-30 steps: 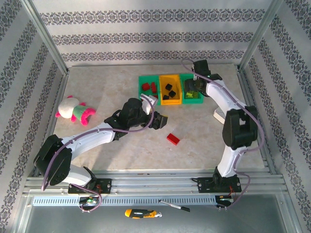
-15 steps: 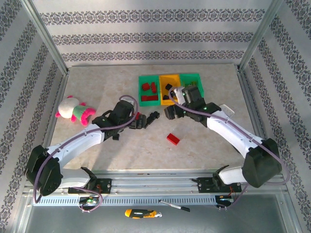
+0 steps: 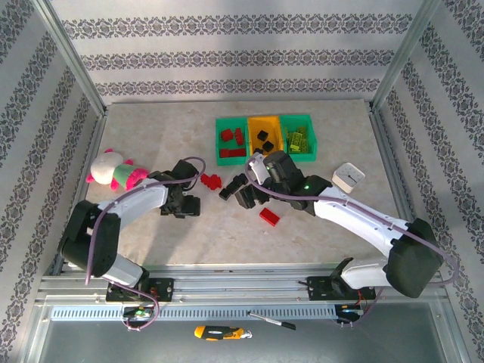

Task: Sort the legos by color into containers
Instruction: Pick up the lego from the middle-left of the table.

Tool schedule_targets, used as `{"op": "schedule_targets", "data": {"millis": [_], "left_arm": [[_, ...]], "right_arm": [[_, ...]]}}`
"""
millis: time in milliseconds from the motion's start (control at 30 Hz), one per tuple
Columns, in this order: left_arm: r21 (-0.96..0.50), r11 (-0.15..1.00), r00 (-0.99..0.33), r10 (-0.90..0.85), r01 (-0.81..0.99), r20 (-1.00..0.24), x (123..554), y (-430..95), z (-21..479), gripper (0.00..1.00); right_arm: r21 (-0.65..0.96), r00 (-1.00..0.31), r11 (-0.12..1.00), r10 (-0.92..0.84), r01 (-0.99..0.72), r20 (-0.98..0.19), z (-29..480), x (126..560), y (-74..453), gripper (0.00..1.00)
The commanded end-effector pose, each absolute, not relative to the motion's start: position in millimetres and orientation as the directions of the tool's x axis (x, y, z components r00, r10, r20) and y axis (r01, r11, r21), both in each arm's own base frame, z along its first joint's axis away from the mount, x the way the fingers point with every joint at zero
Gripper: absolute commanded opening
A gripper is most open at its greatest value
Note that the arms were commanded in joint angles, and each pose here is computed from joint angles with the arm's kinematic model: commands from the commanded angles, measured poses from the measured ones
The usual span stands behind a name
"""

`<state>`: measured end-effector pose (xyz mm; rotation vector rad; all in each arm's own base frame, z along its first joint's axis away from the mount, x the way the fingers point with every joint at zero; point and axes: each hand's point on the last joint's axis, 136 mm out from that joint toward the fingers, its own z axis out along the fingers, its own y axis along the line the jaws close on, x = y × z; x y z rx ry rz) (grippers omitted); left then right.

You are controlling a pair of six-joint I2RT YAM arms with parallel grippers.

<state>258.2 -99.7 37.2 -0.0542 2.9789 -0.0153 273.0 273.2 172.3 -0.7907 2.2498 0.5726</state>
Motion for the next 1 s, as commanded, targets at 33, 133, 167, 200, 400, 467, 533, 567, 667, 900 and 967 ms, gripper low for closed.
{"op": "schedule_targets", "data": {"millis": [33,133,167,200,400,467,533,567,667,900,967], "left_arm": [[0.063,0.998,-0.995,-0.005,-0.011,-0.102,254,-85,35,0.71],[0.063,0.998,-0.995,-0.008,-0.014,-0.100,257,-85,31,0.65],[0.060,0.998,-0.995,-0.009,-0.015,-0.101,258,-86,29,0.63],[0.057,0.998,-0.995,-0.007,-0.013,-0.100,260,-86,28,0.62],[0.065,0.998,-0.996,-0.008,-0.014,-0.090,263,-86,21,0.52],[0.071,0.997,-0.996,-0.009,-0.016,-0.091,263,-85,22,0.43],[0.071,0.997,-0.995,-0.011,-0.018,-0.098,264,-84,24,0.38],[0.068,0.997,-0.995,-0.013,-0.020,-0.103,264,-84,26,0.37],[0.010,1.000,-0.992,0.003,0.002,-0.126,268,-95,34,0.31],[-0.123,0.991,-0.972,0.030,0.060,-0.232,299,-128,72,0.29],[-0.143,0.986,-0.962,0.044,0.085,-0.270,312,-139,84,0.29]], "right_arm": [[0.184,-0.577,0.713,-0.358,-0.677,-0.734,182,276,282,0.93],[0.185,-0.575,0.709,-0.360,-0.680,-0.735,183,274,283,0.93],[0.183,-0.573,0.707,-0.364,-0.683,-0.734,183,274,283,0.93],[0.179,-0.573,0.709,-0.366,-0.682,-0.734,182,274,282,0.93],[0.127,-0.554,0.724,-0.390,-0.678,-0.735,185,275,272,0.93],[0.129,-0.550,0.723,-0.385,-0.679,-0.742,189,274,272,0.93],[0.132,-0.548,0.723,-0.378,-0.678,-0.746,192,274,271,0.93],[0.135,-0.546,0.721,-0.375,-0.680,-0.749,193,273,272,0.93],[0.137,-0.541,0.721,-0.366,-0.679,-0.757,197,271,270,0.94],[0.114,-0.514,0.750,-0.326,-0.651,-0.794,214,272,256,0.95],[0.101,-0.500,0.763,-0.311,-0.638,-0.808,221,274,249,0.95]]}}
